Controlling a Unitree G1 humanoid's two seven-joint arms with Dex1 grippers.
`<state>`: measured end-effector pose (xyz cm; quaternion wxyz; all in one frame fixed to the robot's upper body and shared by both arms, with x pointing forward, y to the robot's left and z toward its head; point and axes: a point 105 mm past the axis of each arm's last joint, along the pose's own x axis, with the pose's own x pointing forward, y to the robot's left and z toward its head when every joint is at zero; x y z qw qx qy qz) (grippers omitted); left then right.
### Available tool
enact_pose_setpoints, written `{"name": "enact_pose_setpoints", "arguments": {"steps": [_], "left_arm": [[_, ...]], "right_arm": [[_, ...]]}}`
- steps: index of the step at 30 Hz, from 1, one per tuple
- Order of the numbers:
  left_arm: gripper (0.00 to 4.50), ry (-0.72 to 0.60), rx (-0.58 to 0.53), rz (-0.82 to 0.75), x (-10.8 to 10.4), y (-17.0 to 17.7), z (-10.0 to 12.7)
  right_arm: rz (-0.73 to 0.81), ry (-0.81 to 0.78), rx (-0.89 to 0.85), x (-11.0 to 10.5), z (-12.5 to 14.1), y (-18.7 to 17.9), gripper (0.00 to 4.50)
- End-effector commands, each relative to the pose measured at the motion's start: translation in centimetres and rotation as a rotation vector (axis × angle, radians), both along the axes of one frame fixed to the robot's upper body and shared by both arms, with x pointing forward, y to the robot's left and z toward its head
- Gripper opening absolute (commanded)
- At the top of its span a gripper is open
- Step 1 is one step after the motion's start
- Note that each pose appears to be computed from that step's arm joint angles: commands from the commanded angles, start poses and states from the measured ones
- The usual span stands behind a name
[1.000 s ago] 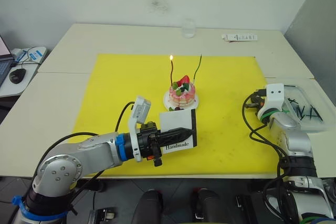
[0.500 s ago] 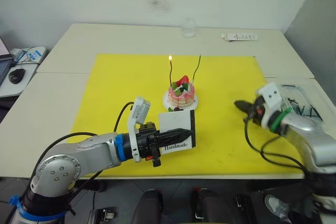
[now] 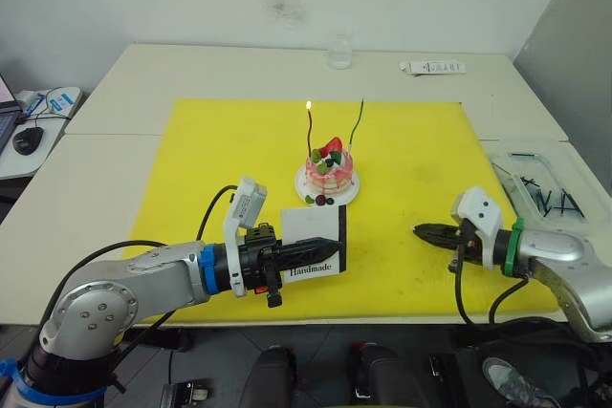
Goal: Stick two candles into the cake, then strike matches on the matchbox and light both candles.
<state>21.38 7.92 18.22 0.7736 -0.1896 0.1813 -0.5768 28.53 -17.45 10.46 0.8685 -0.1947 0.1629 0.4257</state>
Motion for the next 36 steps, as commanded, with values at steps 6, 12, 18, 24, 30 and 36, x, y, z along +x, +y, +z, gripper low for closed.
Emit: {"name": "enact_pose_setpoints", "arguments": {"steps": [6,12,18,24,30,36], "left_arm": [[0.00,-0.021,-0.002,-0.017,-0.3,-0.1,0.5],[0.00,-0.017,-0.003,-0.020,-0.3,-0.1,0.5],[0.00,-0.016,-0.009,-0.020,-0.4,-0.3,0.4],[0.00,-0.019,-0.011,-0.023,-0.3,-0.4,0.4],[0.00,-0.016,-0.009,-0.021,-0.5,-0.3,0.4],[0.00,-0.011,-0.011,-0.026,-0.8,-0.4,0.3]], "right_arm": [[-0.009,-0.037,-0.022,-0.3,-0.4,-0.7,1.25],[-0.019,-0.040,-0.017,-0.5,-0.3,-1.0,1.58],[-0.032,-0.064,0.028,0.0,0.3,-0.9,1.58],[-0.068,-0.056,0.071,0.7,-0.3,-1.1,1.58],[-0.118,-0.056,0.116,0.4,-0.5,-2.0,1.58],[-0.148,-0.060,0.132,-0.6,-1.7,-2.4,1.58]]}}
